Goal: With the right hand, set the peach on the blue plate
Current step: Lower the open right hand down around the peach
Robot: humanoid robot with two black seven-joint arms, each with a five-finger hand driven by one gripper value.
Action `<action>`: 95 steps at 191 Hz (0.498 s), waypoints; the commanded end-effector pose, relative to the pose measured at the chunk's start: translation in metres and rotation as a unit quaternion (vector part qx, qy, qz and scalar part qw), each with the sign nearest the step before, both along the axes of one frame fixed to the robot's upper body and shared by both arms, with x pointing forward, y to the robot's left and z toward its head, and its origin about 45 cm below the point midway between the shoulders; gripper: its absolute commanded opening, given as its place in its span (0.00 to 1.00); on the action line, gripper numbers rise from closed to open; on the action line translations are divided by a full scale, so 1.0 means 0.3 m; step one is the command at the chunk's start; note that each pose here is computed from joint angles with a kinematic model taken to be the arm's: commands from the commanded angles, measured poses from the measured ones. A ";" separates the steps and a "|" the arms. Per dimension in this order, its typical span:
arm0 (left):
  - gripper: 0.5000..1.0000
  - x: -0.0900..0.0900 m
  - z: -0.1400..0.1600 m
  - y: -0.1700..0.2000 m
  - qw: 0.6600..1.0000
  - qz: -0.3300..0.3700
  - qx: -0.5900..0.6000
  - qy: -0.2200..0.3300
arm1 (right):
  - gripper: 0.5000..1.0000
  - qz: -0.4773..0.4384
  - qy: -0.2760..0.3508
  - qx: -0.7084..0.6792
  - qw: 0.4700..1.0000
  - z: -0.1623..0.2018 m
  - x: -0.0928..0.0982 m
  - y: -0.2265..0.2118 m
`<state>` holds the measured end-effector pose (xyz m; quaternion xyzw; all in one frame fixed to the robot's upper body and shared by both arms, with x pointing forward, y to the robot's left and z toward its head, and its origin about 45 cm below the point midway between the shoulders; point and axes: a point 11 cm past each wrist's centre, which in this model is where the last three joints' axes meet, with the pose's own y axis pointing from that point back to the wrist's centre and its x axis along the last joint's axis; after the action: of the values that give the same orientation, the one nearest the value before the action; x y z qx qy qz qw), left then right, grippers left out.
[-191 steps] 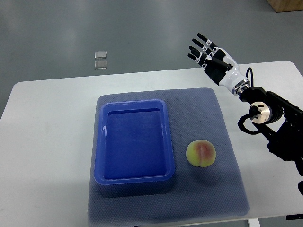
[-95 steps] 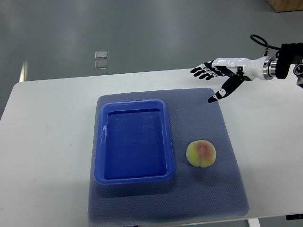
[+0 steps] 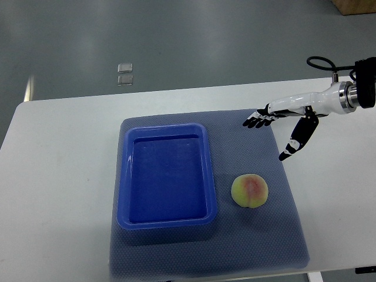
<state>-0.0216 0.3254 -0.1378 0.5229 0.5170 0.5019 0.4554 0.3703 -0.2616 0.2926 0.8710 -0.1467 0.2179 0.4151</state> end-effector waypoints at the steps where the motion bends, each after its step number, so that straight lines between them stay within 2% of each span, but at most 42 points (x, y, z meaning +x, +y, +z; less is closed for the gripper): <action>1: 1.00 -0.001 0.000 -0.001 1.000 -0.001 -0.001 0.001 | 0.86 -0.005 -0.011 0.002 1.000 -0.036 -0.006 -0.001; 24: 1.00 -0.001 0.000 -0.001 1.000 -0.002 -0.001 0.001 | 0.86 -0.008 -0.008 0.002 1.000 -0.063 -0.015 -0.006; 63: 1.00 -0.001 0.000 0.000 1.000 -0.001 0.000 0.001 | 0.86 0.000 0.025 0.005 1.000 -0.166 -0.077 -0.019; 95: 1.00 -0.004 0.000 -0.001 1.000 -0.002 -0.001 0.002 | 0.86 -0.007 0.032 0.012 0.999 -0.216 -0.102 -0.017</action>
<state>-0.0226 0.3255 -0.1378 0.5242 0.5168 0.5007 0.4554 0.3443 -0.2671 0.2374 0.8799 -0.1387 0.1912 0.4122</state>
